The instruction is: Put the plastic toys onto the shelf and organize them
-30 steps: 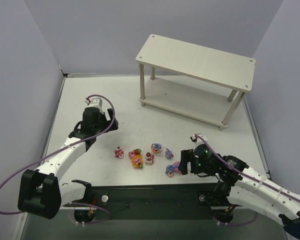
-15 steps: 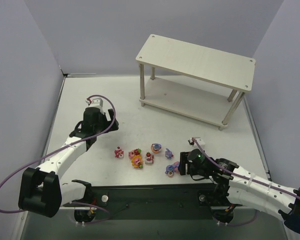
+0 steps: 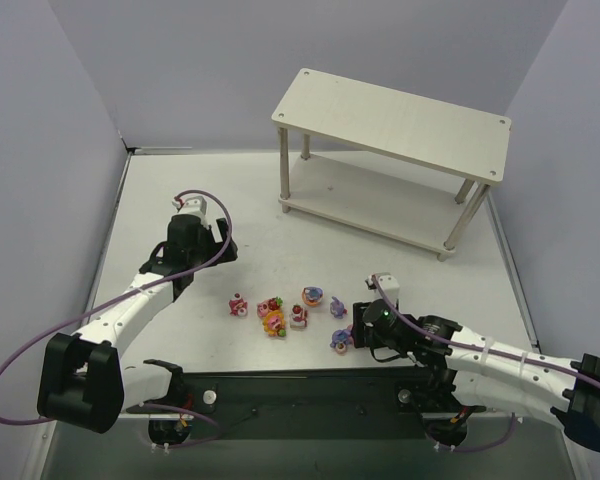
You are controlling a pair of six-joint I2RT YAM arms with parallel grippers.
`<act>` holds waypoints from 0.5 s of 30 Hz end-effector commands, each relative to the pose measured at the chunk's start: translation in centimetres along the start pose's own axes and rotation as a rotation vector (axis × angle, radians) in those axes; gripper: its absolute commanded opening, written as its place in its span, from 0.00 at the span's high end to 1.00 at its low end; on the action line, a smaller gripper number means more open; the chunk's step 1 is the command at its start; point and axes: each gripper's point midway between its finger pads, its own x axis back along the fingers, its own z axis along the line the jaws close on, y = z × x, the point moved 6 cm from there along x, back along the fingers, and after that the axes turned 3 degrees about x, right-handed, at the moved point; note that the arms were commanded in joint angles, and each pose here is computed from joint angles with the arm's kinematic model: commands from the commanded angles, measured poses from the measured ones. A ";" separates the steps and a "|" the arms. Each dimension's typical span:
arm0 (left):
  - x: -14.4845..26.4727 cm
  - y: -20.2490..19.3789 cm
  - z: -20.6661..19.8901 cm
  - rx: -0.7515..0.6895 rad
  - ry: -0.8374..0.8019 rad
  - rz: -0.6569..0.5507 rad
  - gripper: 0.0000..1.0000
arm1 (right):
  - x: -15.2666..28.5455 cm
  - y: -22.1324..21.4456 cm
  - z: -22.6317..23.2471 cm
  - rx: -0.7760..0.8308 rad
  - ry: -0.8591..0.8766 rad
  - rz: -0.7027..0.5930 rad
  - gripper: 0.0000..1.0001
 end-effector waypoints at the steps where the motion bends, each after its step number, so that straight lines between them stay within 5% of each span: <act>1: 0.1 1.9 -0.8 -0.006 -0.040 -0.067 0.03 | -0.3 -0.2 -0.3 0.022 -0.039 -0.013 0.48; 8: 0.2 1.7 -0.8 -0.004 -0.044 -0.075 0.03 | -0.2 -0.5 0.0 0.035 -0.054 0.001 0.54; 14: 0.3 1.7 -0.7 -0.005 -0.044 -0.082 0.03 | 0.1 -0.3 0.0 0.044 -0.088 -0.012 0.74; 15: 0.3 1.7 -0.7 -0.005 -0.044 -0.082 0.03 | 0.2 -0.3 -0.1 0.050 -0.097 -0.008 0.84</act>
